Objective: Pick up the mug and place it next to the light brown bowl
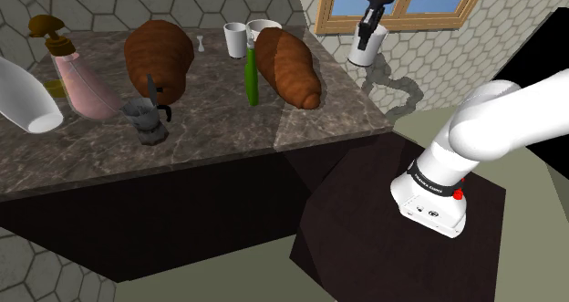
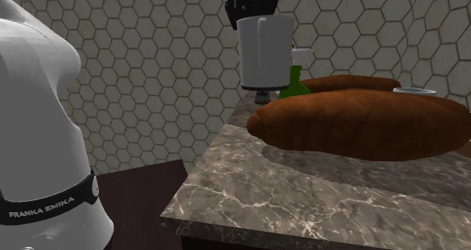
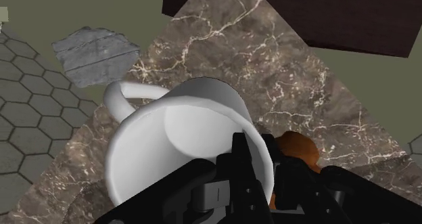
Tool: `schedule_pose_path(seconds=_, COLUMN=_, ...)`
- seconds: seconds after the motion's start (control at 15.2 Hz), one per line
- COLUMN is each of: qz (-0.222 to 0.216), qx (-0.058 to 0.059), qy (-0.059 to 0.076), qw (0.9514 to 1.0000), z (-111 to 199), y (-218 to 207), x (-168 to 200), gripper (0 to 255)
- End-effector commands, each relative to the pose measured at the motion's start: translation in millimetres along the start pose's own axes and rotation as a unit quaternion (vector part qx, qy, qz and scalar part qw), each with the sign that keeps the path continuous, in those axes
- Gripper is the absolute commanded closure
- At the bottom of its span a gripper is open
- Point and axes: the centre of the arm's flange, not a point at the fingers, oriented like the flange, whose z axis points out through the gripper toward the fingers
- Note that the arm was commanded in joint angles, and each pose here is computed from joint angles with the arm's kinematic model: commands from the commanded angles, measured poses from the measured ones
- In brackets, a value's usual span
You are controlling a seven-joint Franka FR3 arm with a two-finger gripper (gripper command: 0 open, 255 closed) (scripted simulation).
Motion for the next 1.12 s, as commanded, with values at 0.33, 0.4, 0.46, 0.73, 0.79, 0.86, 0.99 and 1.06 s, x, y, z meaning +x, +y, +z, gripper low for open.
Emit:
schedule_pose_path(seconds=0.33, qz=0.000, qx=0.000, qy=0.000, qw=1.0000, z=2.6, y=65.6, x=64.4, gripper=255)
schedule_pose_path(seconds=0.4, qz=0.000, qx=0.000, qy=0.000, qw=1.0000, z=3.2, y=74.8, x=73.8, gripper=255)
schedule_pose_path(seconds=0.46, qz=0.000, qx=0.000, qy=0.000, qw=1.0000, z=3.8, y=84.1, x=83.3, gripper=255)
schedule_pose_path(seconds=0.73, qz=0.000, qx=0.000, qy=0.000, qw=1.0000, z=6.1, y=121.0, x=121.0, gripper=255)
schedule_pose_path(seconds=0.79, qz=0.000, qx=0.000, qy=0.000, qw=1.0000, z=6.7, y=130.2, x=130.4, gripper=255)
schedule_pose_path(seconds=0.86, qz=0.000, qx=0.000, qy=0.000, qw=1.0000, z=7.3, y=139.4, x=139.8, gripper=255)
schedule_pose_path(seconds=0.99, qz=0.000, qx=0.000, qy=0.000, qw=1.0000, z=8.4, y=157.9, x=158.7, gripper=255)
schedule_pose_path(seconds=1.06, qz=0.000, qx=0.000, qy=0.000, qw=1.0000, z=9.0, y=167.1, x=168.1, gripper=255)
